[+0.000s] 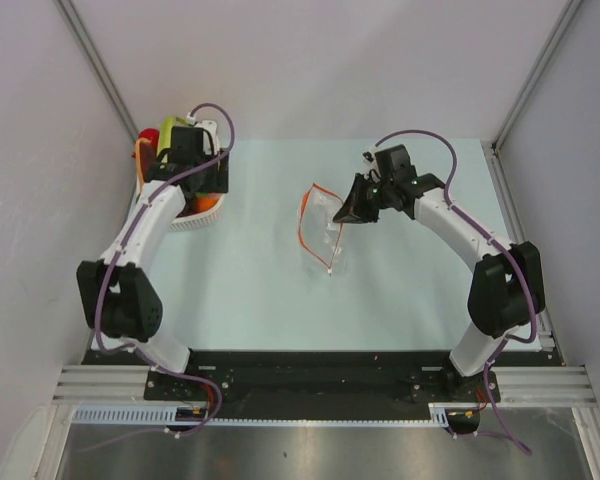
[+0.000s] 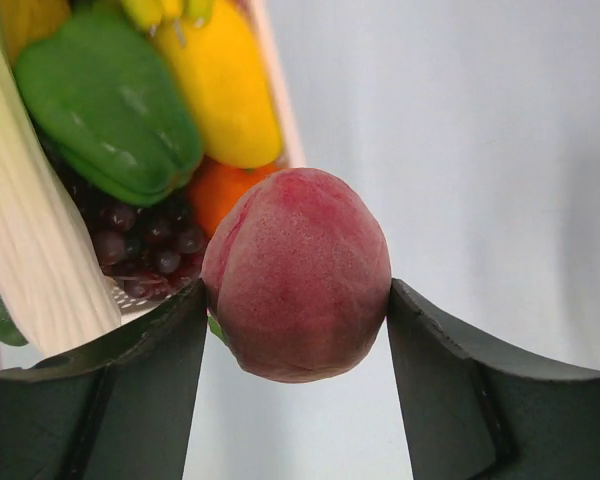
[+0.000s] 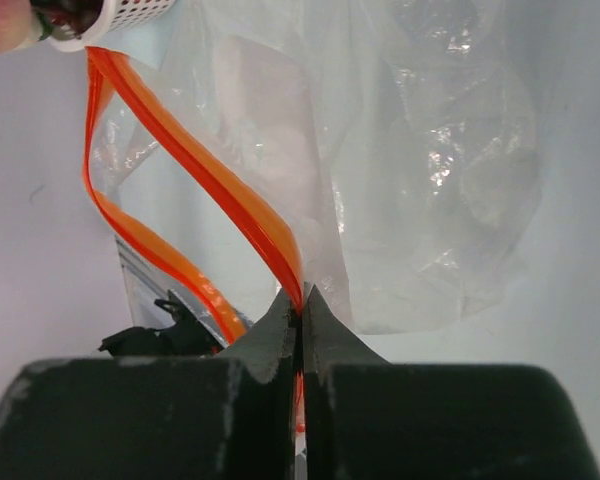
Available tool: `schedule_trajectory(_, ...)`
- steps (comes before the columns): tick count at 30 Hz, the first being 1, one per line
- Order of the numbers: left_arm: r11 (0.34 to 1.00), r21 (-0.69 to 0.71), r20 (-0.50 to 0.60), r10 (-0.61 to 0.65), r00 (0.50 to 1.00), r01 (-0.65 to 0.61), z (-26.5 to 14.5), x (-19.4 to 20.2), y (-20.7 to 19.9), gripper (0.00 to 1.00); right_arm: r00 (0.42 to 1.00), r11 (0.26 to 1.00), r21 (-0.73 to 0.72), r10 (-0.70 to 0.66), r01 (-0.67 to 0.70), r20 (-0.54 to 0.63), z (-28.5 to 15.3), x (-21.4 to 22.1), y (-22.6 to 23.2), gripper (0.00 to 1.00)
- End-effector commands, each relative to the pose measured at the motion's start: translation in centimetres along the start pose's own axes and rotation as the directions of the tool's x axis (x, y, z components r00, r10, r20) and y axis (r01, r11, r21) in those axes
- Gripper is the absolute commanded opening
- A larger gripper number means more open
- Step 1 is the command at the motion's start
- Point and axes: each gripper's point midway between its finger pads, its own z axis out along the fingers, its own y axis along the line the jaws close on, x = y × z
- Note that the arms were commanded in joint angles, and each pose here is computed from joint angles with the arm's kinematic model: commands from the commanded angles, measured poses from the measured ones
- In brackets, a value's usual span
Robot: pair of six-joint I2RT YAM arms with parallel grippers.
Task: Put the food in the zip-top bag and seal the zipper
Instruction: Pick up the fake fruit from the bin, then place the fake fruit in the zipper food storage bag.
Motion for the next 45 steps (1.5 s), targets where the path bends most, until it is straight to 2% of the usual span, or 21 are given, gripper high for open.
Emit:
schedule_trajectory(1, 0.977, 0.194, 0.225, 0.047, 0.973, -0.092, -8.8, -5.7, -5.9, 0.56, 1.000, 0.986, -0.166, -0.007, 0.002, -0.029, -0.5, -0.1, 4.4, 0.00)
schedule_trajectory(5, 0.896, 0.396, 0.315, 0.074, 0.946, -0.202, -14.6, -6.3, -12.0, 0.58, 0.997, 0.974, -0.224, 0.014, -0.029, -0.070, -0.7, 0.6, 5.9, 0.00)
schedule_trajectory(8, 0.806, 0.518, 0.330, 0.119, 0.936, -0.285, -17.2, -4.7, -17.3, 0.60, 0.996, 0.971, -0.233, 0.024, -0.045, -0.091, -0.5, 1.0, 6.2, 0.00)
schedule_trajectory(11, 0.731, 0.595, 0.306, 0.179, 0.935, -0.334, -17.9, -2.2, -20.9, 0.62, 0.994, 0.969, -0.241, 0.036, -0.060, -0.105, -0.4, 1.3, 6.3, 0.00)
schedule_trajectory(14, 0.686, 0.637, 0.254, 0.245, 0.936, -0.352, -16.9, 0.7, -23.2, 0.63, 0.994, 0.969, -0.237, 0.039, -0.063, -0.105, -0.3, 1.3, 6.1, 0.00)
schedule_trajectory(17, 0.677, 0.650, 0.183, 0.300, 0.936, -0.344, -14.9, 3.4, -24.2, 0.66, 0.993, 0.970, -0.232, 0.042, -0.067, -0.110, -0.2, 1.7, 5.9, 0.00)
schedule_trajectory(21, 0.725, 0.607, 0.082, 0.352, 0.932, -0.327, -12.0, 5.9, -23.4, 0.73, 0.992, 0.972, -0.220, 0.054, -0.077, -0.111, -0.2, 2.0, 5.1, 0.00)
schedule_trajectory(26, 0.760, 0.536, 0.016, 0.426, 0.905, -0.367, -9.8, 7.6, -21.9, 0.99, 0.987, 0.969, -0.214, 0.093, -0.120, -0.131, 0.4, 2.5, 3.7, 0.00)
schedule_trajectory(28, 0.750, 0.547, 0.019, 0.431, 0.902, -0.370, -10.2, 7.5, -21.8, 1.00, 0.986, 0.971, -0.204, 0.099, -0.125, -0.132, 0.7, 2.6, 3.0, 0.00)
schedule_trajectory(31, 0.722, 0.584, 0.082, 0.402, 0.912, -0.371, -12.0, 5.9, -22.1, 1.00, 0.987, 0.974, -0.189, 0.100, -0.123, -0.129, 0.9, 2.9, 2.4, 0.00)
schedule_trajectory(35, 0.719, 0.618, 0.156, 0.282, 0.946, -0.317, -14.0, 1.9, -19.8, 1.00, 0.989, 0.975, -0.191, 0.089, -0.111, -0.121, 0.7, 2.7, 2.4, 0.00)
schedule_trajectory(36, 0.726, 0.611, 0.191, 0.251, 0.949, -0.315, -14.9, 0.4, -19.0, 1.00, 0.989, 0.975, -0.192, 0.086, -0.107, -0.119, 0.7, 2.7, 2.5, 0.00)
schedule_trajectory(40, 0.767, 0.594, 0.220, 0.134, 0.966, -0.242, -15.5, -3.1, -14.7, 1.00, 0.993, 0.974, -0.215, 0.053, -0.074, -0.101, -0.1, 1.9, 3.7, 0.00)
schedule_trajectory(41, 0.794, 0.570, 0.214, 0.103, 0.971, -0.210, -14.9, -3.7, -12.7, 1.00, 0.995, 0.972, -0.227, 0.038, -0.057, -0.087, -0.5, 1.3, 4.4, 0.00)
schedule_trajectory(44, 0.824, 0.537, 0.187, 0.092, 0.978, -0.180, -14.1, -3.4, -11.2, 1.00, 0.996, 0.968, -0.245, 0.023, -0.043, -0.084, -1.0, 1.0, 5.2, 0.00)
schedule_trajectory(45, 0.814, 0.555, 0.155, 0.101, 0.983, -0.171, -13.5, -2.1, -11.5, 1.00, 0.996, 0.969, -0.244, 0.023, -0.043, -0.086, -1.1, 1.1, 5.2, 0.00)
